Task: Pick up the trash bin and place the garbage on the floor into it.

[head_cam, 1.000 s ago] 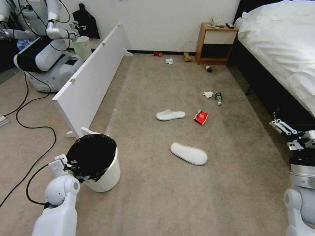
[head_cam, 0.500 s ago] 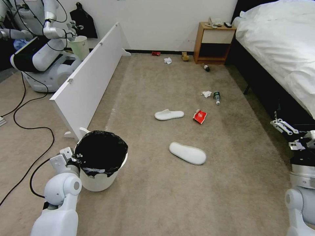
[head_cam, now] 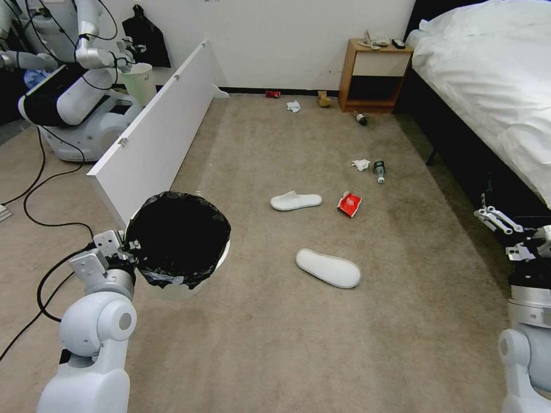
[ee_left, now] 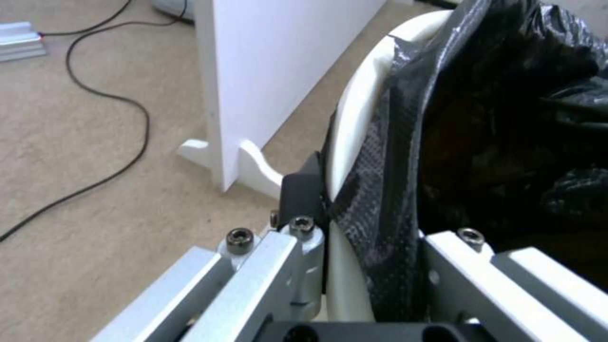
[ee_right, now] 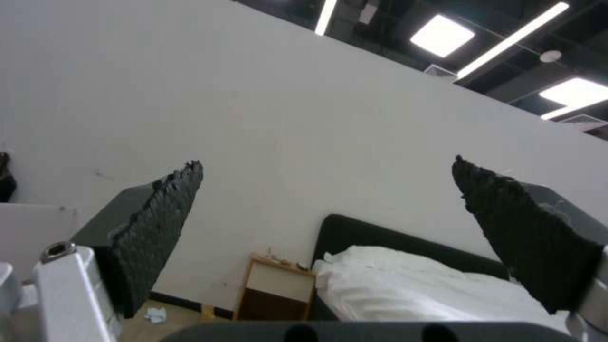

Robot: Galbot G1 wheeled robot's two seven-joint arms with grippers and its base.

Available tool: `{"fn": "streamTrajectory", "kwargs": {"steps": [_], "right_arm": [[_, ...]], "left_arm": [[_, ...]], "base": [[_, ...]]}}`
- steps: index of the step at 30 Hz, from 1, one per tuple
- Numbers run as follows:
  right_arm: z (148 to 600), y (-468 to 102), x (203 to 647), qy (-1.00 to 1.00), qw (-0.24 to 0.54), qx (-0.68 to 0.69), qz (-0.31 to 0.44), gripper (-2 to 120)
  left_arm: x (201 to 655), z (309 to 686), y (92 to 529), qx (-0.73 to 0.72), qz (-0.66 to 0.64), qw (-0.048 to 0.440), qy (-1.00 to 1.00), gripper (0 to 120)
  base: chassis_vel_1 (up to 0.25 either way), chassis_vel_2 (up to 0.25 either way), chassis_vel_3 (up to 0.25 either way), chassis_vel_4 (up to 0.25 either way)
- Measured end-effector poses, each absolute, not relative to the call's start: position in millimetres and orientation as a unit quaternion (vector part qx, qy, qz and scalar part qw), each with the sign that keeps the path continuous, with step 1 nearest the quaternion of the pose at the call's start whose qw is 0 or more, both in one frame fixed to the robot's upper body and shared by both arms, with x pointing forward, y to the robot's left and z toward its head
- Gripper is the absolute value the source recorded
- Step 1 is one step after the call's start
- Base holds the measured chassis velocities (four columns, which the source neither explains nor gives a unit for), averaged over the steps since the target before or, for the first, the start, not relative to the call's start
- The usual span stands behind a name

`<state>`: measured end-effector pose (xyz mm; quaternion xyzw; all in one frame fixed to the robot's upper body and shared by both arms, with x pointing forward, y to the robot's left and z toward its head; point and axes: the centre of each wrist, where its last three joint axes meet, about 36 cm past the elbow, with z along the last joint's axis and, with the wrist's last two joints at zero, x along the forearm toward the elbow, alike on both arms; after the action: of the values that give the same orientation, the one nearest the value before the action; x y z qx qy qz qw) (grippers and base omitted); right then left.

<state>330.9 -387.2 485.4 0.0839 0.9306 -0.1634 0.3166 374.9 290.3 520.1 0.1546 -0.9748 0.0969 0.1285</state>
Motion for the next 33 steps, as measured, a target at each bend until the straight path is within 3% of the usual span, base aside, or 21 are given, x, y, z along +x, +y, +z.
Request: {"fn": "streamTrajectory", "kwargs": {"steps": [13, 33], "right_arm": [[483.6, -387.2, 326.8, 0.939, 0.291, 0.116, -0.143, 100], [484.8, -387.1, 324.0, 0.933, 0.291, 0.143, -0.154, 100]], "left_arm": [[352.5, 554.4, 273.1, 0.103, 0.135, 0.111, -0.979, 4], [347.9, 545.3, 267.5, 0.096, 0.142, 0.122, -0.978, 4]], "base": [[0.000, 0.000, 0.000, 0.000], [0.000, 0.000, 0.000, 0.000]]}}
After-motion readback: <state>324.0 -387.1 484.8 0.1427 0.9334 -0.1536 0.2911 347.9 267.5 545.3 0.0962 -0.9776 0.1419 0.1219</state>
